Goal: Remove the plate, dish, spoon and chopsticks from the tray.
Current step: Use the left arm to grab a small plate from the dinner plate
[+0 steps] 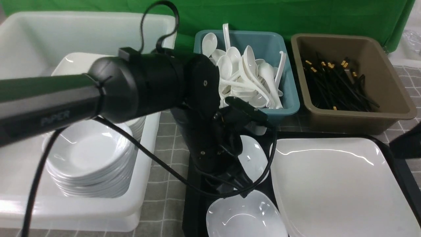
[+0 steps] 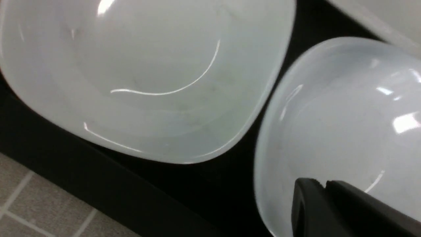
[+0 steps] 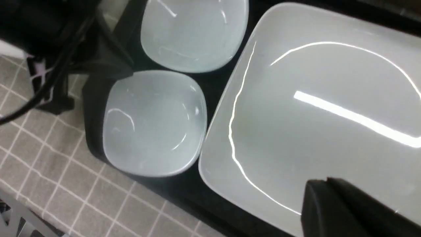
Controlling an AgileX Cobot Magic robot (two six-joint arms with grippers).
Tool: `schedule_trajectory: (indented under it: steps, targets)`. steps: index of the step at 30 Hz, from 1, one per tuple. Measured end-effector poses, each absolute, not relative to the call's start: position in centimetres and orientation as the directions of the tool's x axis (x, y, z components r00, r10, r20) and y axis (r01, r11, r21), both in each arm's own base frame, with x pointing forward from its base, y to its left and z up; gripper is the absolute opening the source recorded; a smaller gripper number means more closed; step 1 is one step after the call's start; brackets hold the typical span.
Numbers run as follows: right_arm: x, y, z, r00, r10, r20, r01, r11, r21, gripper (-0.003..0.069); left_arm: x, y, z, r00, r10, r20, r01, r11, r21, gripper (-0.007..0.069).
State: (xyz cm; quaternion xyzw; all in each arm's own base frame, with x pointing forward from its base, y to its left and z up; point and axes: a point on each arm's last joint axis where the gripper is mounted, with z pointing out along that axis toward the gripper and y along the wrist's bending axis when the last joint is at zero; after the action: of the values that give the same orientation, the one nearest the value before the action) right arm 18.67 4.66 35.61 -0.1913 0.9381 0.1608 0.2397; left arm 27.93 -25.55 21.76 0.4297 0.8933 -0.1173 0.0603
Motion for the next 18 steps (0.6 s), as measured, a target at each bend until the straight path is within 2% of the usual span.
schedule_trajectory:
  steps: [3,10,14,18]
  targets:
    - [17.3,4.6,35.6,-0.800,-0.283,-0.530,-0.443,0.874,0.202,0.0026,28.4,-25.7,20.1,-0.628,0.760,-0.165,0.778,0.611,-0.147,0.0185]
    - [16.9,4.7,36.0,-0.787,-0.276,-0.552,-0.449,0.870,0.205,0.0026,28.8,-26.0,18.3,-0.636,0.758,-0.143,0.772,0.620,-0.142,0.0393]
    - [16.9,4.9,36.1,-0.786,-0.264,-0.559,-0.453,0.861,0.231,0.0026,29.0,-26.1,17.3,-0.639,0.759,-0.122,0.768,0.623,-0.146,0.0423]
    - [16.8,5.1,36.2,-0.779,-0.263,-0.569,-0.468,0.848,0.248,0.0026,29.2,-26.3,16.0,-0.646,0.757,-0.096,0.761,0.630,-0.157,0.0418]
